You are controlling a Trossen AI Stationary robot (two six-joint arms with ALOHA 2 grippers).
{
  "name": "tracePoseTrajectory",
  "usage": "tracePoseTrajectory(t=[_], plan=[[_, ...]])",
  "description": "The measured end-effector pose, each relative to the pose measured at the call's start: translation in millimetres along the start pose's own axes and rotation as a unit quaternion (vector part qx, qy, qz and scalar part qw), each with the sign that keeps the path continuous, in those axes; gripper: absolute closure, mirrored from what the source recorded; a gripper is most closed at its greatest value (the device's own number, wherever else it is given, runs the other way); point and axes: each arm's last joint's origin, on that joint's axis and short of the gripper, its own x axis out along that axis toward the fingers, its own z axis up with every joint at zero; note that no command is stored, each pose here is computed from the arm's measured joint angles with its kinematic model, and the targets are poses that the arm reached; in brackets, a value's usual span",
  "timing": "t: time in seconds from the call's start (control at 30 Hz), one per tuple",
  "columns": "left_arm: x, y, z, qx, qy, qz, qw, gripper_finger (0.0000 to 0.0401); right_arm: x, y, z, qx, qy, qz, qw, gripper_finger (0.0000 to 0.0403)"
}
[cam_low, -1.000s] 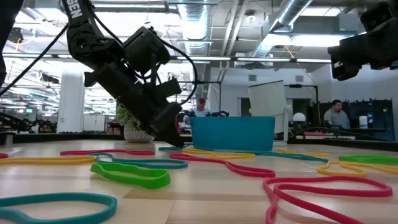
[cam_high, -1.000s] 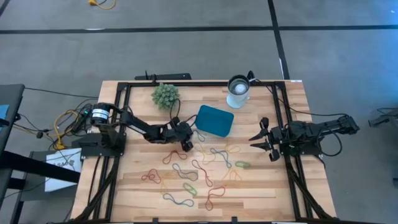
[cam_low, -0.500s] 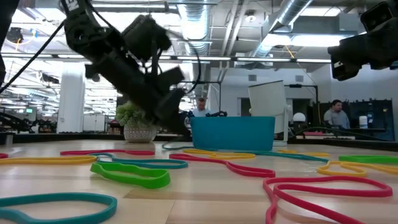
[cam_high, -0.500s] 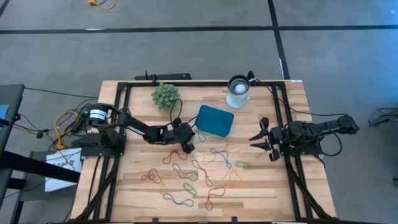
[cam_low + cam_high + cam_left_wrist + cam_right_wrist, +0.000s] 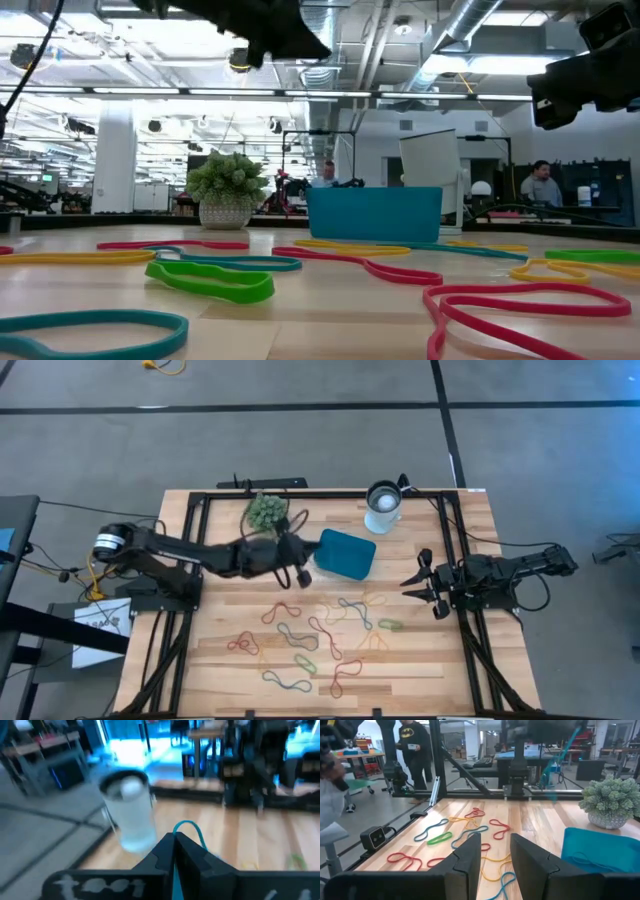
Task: Pick and place items into bin
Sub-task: Put the blue rubber band into the blue bin
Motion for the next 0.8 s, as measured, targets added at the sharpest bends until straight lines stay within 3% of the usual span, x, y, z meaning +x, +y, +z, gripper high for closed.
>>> tracePoseTrajectory(t=[0.17, 0.4, 0.63, 0.8], plan=[[12.6, 16.5, 9.9, 0.013, -0.001, 0.028, 1.000, 0.0401, 0.0, 0.0, 0.0, 0.000, 0.000, 0.000, 1.000, 0.0303], [48.7, 26.6, -34.2, 0.008, 0.079, 0.052, 0.996, 0.0401, 0.0, 0.1, 0.0, 0.000, 0.000, 0.001, 1.000, 0.0303], [79.6, 24.3, -70.8, -0.012, 0.092, 0.040, 0.995, 0.0401, 0.0, 0.1, 0.0, 0.000, 0.000, 0.001, 1.000, 0.0303], [85.8, 22.7, -81.6, -0.012, 0.100, 0.039, 0.994, 0.0401, 0.0, 0.0, 0.2, -0.003, -0.001, 0.000, 1.000, 0.0303]])
